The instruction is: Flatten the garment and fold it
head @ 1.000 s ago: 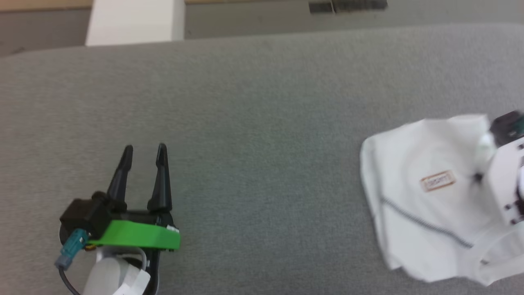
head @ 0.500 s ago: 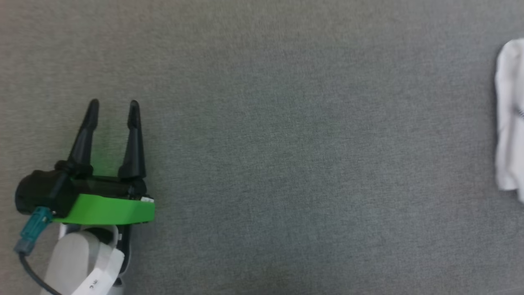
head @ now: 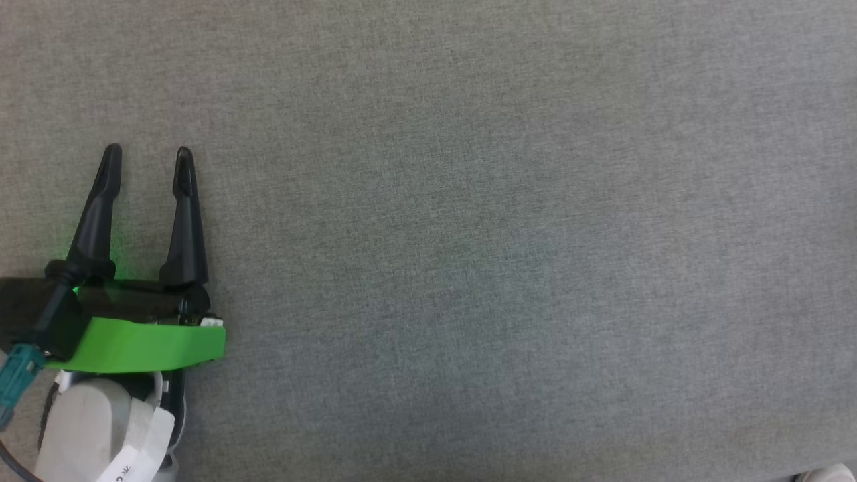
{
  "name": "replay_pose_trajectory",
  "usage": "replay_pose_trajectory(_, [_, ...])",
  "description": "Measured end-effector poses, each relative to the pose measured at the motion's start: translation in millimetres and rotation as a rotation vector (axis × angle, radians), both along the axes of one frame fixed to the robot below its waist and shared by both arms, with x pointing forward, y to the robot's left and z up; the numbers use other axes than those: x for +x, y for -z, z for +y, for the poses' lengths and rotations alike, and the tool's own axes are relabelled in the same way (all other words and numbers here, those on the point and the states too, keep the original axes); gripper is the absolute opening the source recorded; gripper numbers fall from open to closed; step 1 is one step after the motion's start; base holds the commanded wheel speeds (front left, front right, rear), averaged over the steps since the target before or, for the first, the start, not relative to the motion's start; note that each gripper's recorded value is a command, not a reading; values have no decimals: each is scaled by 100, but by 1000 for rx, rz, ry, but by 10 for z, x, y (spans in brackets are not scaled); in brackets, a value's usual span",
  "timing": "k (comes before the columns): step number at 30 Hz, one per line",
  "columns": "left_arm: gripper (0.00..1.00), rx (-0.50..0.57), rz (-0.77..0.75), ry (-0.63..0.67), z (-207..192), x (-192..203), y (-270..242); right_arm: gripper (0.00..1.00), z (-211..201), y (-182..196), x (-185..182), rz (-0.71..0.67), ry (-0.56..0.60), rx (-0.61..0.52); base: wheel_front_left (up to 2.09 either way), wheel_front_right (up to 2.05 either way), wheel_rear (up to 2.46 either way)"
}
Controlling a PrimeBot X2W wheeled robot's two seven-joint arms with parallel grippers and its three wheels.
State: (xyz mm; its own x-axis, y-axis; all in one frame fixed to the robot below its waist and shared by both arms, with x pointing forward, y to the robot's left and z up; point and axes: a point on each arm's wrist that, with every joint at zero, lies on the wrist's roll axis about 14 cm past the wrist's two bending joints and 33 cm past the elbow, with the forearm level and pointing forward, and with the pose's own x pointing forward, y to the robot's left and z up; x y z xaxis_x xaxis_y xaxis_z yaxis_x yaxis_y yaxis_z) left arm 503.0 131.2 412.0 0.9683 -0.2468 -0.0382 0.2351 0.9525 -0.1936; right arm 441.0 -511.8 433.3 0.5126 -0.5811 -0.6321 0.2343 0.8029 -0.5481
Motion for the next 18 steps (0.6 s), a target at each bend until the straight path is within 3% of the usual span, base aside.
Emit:
replay_pose_trajectory(5, [100, 1, 1, -8, 23, -66, -56, 100, 22, -342, 183, -166, -35, 6, 0, 0, 0])
replay_pose_trajectory(8, [100, -1, 3, -23, 54, -139, -104, 100, 191, -658, 385, -291, -119, 11, 0, 0, 0])
replay_pose_trajectory(18, [100, -29, -79, -97, 195, -440, -618, 100, 1335, -1853, 726, -764, -436, 169, 0, 0, 0])
